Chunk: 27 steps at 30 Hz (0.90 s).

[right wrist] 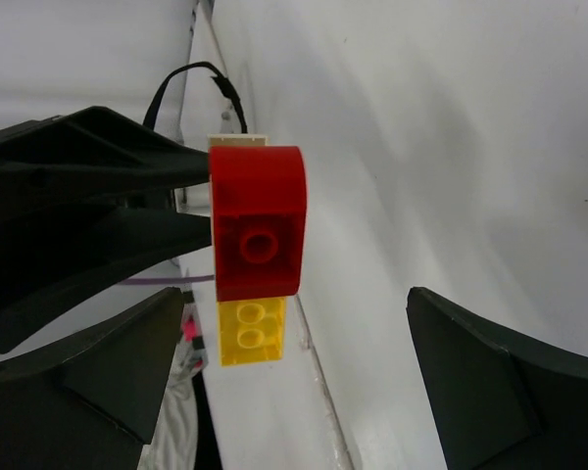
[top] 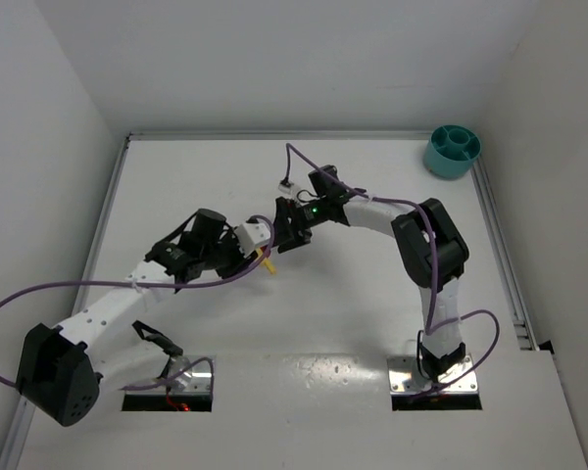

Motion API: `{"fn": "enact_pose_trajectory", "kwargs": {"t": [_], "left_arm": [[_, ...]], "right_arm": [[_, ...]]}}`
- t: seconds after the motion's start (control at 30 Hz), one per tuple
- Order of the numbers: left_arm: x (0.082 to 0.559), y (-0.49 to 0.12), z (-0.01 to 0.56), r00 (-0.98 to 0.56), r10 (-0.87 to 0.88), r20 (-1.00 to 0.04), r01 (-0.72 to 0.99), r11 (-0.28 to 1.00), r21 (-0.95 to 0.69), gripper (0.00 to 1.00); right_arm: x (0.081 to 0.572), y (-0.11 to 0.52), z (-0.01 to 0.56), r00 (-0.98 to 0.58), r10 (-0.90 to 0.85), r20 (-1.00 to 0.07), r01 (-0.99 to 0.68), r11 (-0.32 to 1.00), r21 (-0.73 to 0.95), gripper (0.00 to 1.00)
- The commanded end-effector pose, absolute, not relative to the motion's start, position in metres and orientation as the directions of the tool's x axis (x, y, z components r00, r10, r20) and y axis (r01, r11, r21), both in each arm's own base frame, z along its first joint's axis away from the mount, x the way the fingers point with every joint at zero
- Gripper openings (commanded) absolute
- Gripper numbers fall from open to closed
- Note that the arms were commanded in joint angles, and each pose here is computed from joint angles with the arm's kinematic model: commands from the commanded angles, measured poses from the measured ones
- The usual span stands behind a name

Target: Sort the legos into containers by color

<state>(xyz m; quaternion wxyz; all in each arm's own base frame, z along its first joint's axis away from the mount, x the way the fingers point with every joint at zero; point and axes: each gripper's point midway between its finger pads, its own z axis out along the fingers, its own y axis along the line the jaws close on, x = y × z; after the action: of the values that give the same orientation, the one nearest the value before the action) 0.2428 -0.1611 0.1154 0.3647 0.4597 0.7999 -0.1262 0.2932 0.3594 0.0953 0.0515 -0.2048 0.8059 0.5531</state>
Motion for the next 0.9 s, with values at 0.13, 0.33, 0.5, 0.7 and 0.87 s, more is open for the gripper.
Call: {"fn": "enact_pose_trajectory", "kwargs": {"t": [0.13,0.33,0.5,0.7,0.87], "left_arm": [[0.241,-0.174,0.131,-0.245,0.632,-0.735,0.840,0.517,0.165,0.00],[0.239,-0.177,0.129,-0.243,0.636,-0.732,0.850,0.504,0.155,0.00],[0.239,-0.176,0.126,-0.246,0.639,-0.729,0.846,0.509,0.160,0.00],[0.242,-0.175,0.127,-0.243,0.638,-0.731,0.840,0.515,0.170,0.00],[0.239,-0.172,0.122,-0.258,0.639,-0.725,0.835,0.525,0.165,0.00]], "right_arm": [[0.287,0.379,0.125,-0.883,-0.320,-0.344,-0.406,0.151,0.902,0.97],[0.288,0.380,0.127,-0.878,-0.318,-0.358,-0.415,0.134,0.900,0.90],[0.279,0.383,0.134,-0.887,-0.326,-0.326,-0.373,0.090,0.924,0.76],[0.270,0.386,0.138,-0.901,-0.329,-0.281,-0.311,0.042,0.949,0.49],[0.269,0.386,0.137,-0.902,-0.330,-0.278,-0.305,0.030,0.952,0.34]]}}
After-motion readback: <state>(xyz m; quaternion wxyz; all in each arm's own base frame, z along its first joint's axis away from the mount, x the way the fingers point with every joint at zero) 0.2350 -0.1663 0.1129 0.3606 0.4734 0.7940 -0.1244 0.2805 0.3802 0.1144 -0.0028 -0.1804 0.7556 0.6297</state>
